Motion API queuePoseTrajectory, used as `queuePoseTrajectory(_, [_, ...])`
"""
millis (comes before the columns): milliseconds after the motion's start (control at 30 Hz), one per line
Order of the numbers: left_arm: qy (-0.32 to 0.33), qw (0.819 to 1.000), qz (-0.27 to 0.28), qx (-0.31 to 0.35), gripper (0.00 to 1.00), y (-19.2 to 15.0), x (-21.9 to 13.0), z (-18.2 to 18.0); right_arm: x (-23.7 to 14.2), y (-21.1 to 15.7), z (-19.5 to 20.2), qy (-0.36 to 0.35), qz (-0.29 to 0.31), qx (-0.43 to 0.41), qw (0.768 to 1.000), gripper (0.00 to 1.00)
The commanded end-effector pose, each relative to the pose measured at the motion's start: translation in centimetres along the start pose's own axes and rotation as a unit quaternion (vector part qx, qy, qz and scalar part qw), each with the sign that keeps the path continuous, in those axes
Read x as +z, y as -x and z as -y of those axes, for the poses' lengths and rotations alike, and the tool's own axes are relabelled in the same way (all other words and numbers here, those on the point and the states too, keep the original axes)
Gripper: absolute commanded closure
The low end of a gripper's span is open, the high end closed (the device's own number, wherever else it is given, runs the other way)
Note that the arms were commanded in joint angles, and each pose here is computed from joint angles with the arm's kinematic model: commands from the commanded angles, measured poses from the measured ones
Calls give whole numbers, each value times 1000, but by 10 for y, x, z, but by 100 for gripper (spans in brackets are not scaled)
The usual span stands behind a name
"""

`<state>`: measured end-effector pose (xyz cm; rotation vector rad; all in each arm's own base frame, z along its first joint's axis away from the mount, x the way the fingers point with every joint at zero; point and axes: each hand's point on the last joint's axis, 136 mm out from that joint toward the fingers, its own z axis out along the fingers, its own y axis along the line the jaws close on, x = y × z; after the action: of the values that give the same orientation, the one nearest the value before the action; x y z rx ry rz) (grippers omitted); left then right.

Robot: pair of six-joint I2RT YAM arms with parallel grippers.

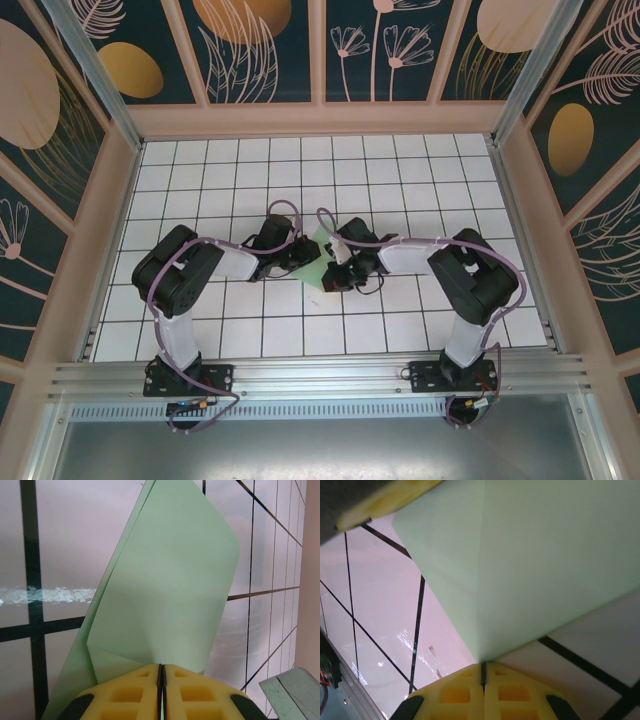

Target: Fold a paper plane with a square sheet of paper (pick it up from the middle)

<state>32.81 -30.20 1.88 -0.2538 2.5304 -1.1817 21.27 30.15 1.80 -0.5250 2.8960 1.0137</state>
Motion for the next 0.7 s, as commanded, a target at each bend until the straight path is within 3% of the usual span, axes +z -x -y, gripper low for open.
queuePoseTrajectory(0, [66,998,0,-3,86,-6,-4,-36,-31,3,-4,-27,31,11,999,100])
queuePoseTrajectory(100, [35,999,5,9,83,1,-9,-12,-70,33,0,-34,119,33,992,98])
queuePoseTrajectory(200, [13,1000,12,22,83,11,-15,10,-89,46,17,-51,161,63,984,95])
queuePoseTrajectory(400, [-16,999,22,45,78,22,-30,42,-80,57,27,-36,166,97,981,85])
queuePoseTrajectory(667, [-40,999,-6,33,81,5,-31,43,-71,73,30,-31,170,113,978,79])
